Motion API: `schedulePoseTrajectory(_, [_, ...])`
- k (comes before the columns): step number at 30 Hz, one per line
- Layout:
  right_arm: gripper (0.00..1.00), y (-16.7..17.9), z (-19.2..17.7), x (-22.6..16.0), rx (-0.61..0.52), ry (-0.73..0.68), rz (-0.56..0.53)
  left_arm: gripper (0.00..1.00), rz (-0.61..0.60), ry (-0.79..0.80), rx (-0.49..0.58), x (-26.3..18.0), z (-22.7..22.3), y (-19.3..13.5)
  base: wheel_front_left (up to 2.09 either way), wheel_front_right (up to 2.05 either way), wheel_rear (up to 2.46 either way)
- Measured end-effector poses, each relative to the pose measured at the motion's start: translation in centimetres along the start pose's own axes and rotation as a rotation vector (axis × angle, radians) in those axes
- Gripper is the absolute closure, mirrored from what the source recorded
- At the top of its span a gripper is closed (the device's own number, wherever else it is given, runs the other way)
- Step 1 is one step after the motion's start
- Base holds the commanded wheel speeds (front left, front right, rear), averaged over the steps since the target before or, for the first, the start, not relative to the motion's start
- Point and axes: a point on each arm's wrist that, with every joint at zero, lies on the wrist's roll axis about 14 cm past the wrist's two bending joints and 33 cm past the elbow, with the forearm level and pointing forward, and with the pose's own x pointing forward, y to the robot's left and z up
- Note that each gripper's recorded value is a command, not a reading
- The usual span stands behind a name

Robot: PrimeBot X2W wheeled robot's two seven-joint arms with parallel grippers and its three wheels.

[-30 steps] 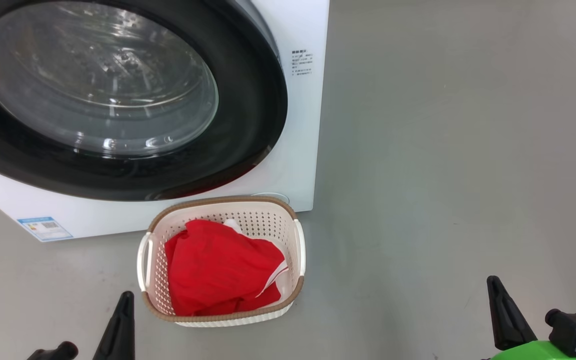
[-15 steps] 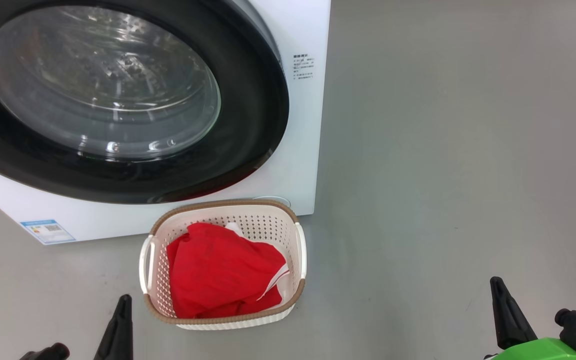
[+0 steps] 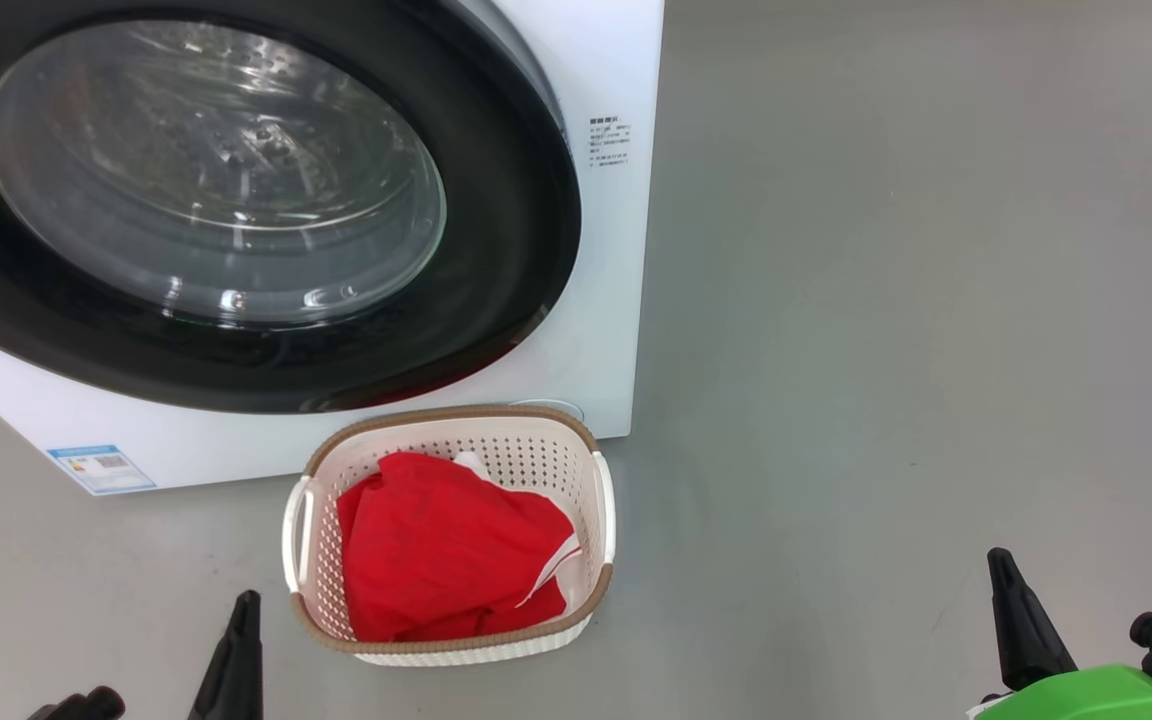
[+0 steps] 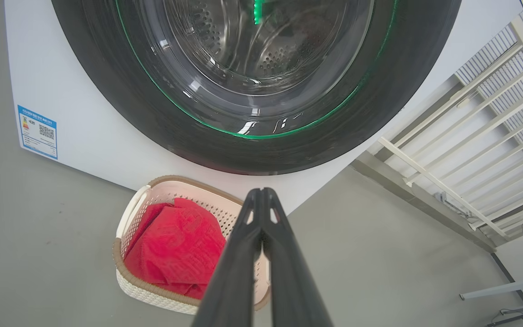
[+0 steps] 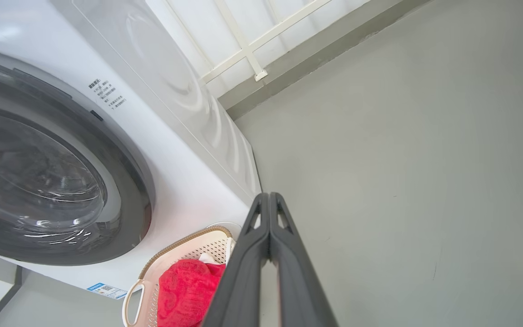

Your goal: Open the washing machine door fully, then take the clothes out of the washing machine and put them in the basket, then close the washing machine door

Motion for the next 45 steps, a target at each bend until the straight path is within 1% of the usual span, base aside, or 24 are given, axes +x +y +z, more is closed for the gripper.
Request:
schedulePoseTrajectory(23, [1.0,0.8,0.8,0.5,0.229,-0.001,0.011,1.0,0.02,0.007,-0.224,-0.1,0.4,0.2,0.0,0.0,0.0])
schedulePoseTrajectory(45, [1.0,1.8,1.6,0.9,0.452,0.008,0.04,1.0,0.01,0.01,-0.44,0.1,0.9,-0.4,0.0,0.0,0.0])
